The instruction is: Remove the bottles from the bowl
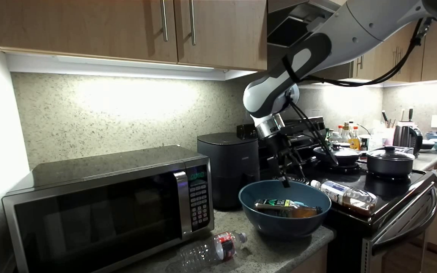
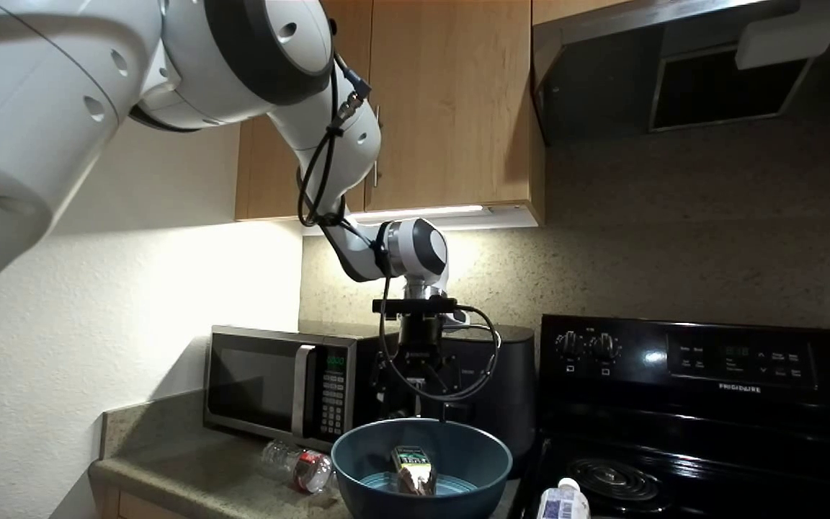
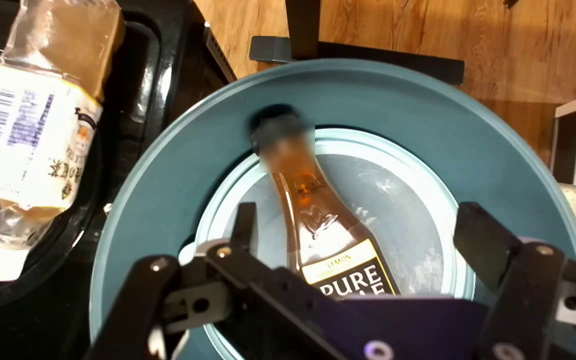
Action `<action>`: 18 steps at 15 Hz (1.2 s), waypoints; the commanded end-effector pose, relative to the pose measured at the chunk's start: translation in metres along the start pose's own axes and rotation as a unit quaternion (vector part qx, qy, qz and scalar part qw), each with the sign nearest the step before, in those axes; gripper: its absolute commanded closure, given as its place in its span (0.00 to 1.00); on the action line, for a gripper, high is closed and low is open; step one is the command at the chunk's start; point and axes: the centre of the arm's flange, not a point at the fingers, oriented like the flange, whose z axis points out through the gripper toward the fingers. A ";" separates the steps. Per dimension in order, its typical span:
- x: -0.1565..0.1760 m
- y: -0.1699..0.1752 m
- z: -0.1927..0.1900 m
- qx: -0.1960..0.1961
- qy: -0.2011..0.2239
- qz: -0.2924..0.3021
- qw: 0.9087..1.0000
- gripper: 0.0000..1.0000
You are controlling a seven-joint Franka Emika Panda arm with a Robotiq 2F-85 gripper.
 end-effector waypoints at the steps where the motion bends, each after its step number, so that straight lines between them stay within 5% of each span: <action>1: 0.005 0.001 0.004 -0.002 -0.013 -0.063 0.998 0.00; 8: 0.022 0.002 0.021 0.019 -0.012 -0.238 0.971 0.00; 10: 0.019 -0.004 0.024 0.008 -0.011 -0.202 0.979 0.00; 18: 0.046 -0.010 0.045 -0.002 -0.034 -0.208 0.977 0.00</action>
